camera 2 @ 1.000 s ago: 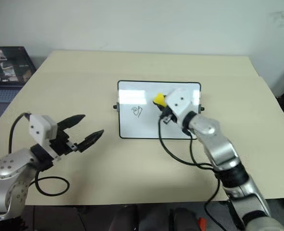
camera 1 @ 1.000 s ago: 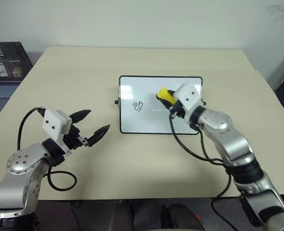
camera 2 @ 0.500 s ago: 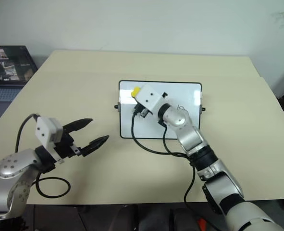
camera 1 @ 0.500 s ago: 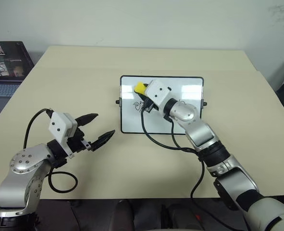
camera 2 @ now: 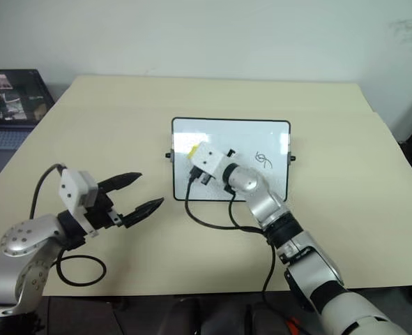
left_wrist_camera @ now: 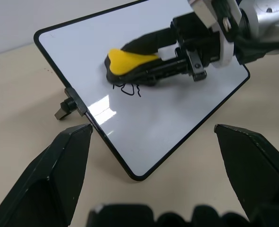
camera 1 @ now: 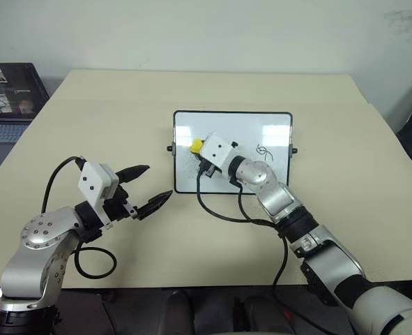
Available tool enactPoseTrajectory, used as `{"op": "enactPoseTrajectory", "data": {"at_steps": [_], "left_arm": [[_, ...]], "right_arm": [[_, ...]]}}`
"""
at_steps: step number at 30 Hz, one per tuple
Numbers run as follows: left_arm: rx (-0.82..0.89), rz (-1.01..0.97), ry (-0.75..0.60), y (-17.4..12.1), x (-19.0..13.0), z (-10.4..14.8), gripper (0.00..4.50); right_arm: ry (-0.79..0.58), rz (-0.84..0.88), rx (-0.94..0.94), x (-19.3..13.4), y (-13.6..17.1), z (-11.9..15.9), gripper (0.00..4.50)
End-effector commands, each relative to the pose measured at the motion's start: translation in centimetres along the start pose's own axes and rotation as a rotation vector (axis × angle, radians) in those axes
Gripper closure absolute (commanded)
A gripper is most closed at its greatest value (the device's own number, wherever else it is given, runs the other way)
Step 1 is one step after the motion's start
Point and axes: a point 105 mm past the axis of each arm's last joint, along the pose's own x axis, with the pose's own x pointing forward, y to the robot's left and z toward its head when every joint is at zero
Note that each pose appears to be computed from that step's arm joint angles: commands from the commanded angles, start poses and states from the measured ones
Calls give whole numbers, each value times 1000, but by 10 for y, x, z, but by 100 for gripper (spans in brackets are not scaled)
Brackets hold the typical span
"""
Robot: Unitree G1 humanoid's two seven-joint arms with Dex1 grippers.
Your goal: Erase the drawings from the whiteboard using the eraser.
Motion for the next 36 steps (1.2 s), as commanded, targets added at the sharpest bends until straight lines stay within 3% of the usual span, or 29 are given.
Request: {"op": "enactPoseTrajectory", "data": {"at_steps": [1, 4, 7, 9, 13, 17, 25, 29, 36], "left_arm": [[31, -3, -20, 1, 1, 8, 0], [27, -1, -18, 1, 1, 5, 0], [24, 14, -21, 5, 1, 5, 0], [23, 28, -21, 9, 1, 3, 0], [24, 38, -22, 11, 0, 2, 0], [21, 39, -22, 11, 1, 0, 0], [19, 22, -24, 8, 3, 0, 0], [21, 13, -25, 7, 5, 1, 0], [28, 5, -32, 7, 7, 5, 0]], "right_arm": [[173, 88, 39, -6, 30, -45, 336], [186, 112, 47, -7, 38, -47, 336], [130, 85, 49, -6, 30, -31, 336], [70, 57, 56, -7, 17, -11, 336], [-118, -11, 94, -22, -20, 54, 336], [-163, -96, 90, -29, -48, 76, 336], [-76, -168, 41, -5, -60, 54, 336], [6, -108, 43, 12, -30, 21, 336], [123, 9, 95, 12, 13, -27, 336]]}}
